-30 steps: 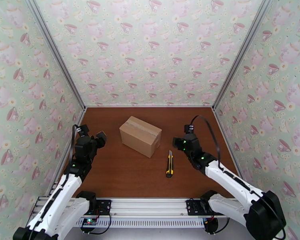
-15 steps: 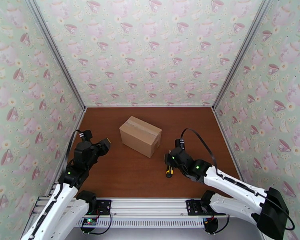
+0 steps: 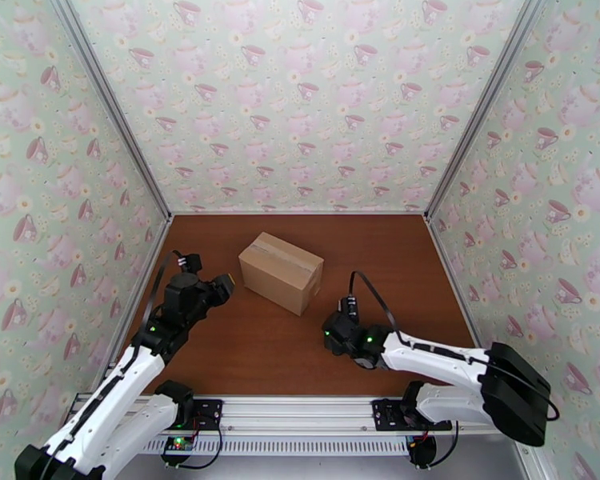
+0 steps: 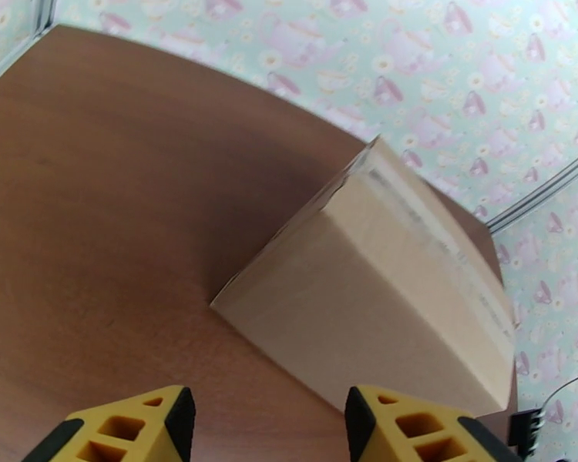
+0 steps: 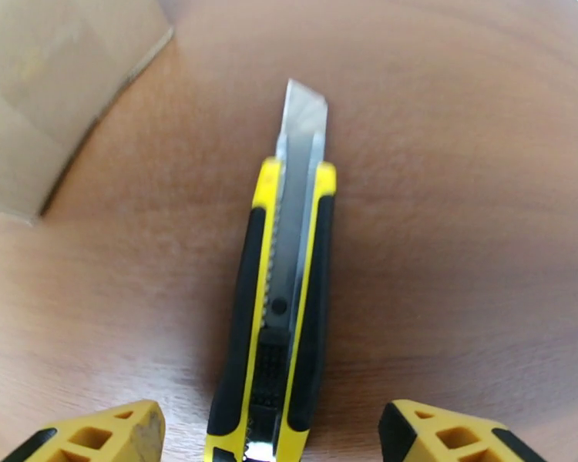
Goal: Unpack the express box
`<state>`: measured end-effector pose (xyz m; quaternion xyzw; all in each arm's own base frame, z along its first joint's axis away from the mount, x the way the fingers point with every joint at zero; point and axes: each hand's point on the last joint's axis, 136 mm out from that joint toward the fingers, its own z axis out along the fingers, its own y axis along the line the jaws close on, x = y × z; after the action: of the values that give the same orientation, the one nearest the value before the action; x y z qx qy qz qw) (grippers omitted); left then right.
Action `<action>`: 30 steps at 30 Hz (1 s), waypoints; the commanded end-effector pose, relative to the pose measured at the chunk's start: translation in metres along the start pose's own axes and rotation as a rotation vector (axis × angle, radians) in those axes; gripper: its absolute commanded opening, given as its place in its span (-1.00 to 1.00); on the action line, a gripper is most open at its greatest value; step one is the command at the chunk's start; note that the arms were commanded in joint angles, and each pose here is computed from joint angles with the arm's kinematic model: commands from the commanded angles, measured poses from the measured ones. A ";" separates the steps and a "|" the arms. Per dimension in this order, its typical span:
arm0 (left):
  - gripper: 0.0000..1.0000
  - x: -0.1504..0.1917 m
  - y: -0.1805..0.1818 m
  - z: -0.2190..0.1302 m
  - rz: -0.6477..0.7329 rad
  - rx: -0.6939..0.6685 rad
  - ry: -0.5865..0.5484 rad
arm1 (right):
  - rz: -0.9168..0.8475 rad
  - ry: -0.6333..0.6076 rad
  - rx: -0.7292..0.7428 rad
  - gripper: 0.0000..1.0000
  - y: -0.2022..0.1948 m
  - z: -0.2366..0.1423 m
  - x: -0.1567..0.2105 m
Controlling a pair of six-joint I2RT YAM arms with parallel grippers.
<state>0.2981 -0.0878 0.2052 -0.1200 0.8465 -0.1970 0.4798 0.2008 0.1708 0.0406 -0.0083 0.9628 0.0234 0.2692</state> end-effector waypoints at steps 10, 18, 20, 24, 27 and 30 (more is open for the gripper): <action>0.18 -0.016 -0.015 -0.004 -0.004 0.044 -0.053 | 0.022 -0.052 0.104 0.40 0.005 0.008 -0.022; 0.18 -0.015 -0.012 -0.002 -0.006 0.029 -0.058 | 0.030 -0.025 0.145 0.20 0.002 0.017 -0.014; 0.18 -0.015 -0.013 -0.002 -0.006 0.029 -0.057 | 0.030 -0.018 0.155 0.21 0.000 0.017 -0.013; 0.18 -0.016 -0.012 -0.002 -0.001 0.025 -0.062 | 0.032 -0.008 0.154 0.19 -0.002 0.018 -0.009; 0.18 -0.016 -0.010 -0.002 -0.001 0.016 -0.063 | 0.037 0.002 0.157 0.15 -0.002 0.022 -0.006; 0.18 -0.016 -0.011 -0.003 -0.003 0.022 -0.063 | 0.047 0.014 0.149 0.12 -0.001 0.026 -0.003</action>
<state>0.3013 -0.0916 0.2135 -0.1204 0.8363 -0.2030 0.4949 0.2175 0.1721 0.0255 0.0239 0.9625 -0.0414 0.2669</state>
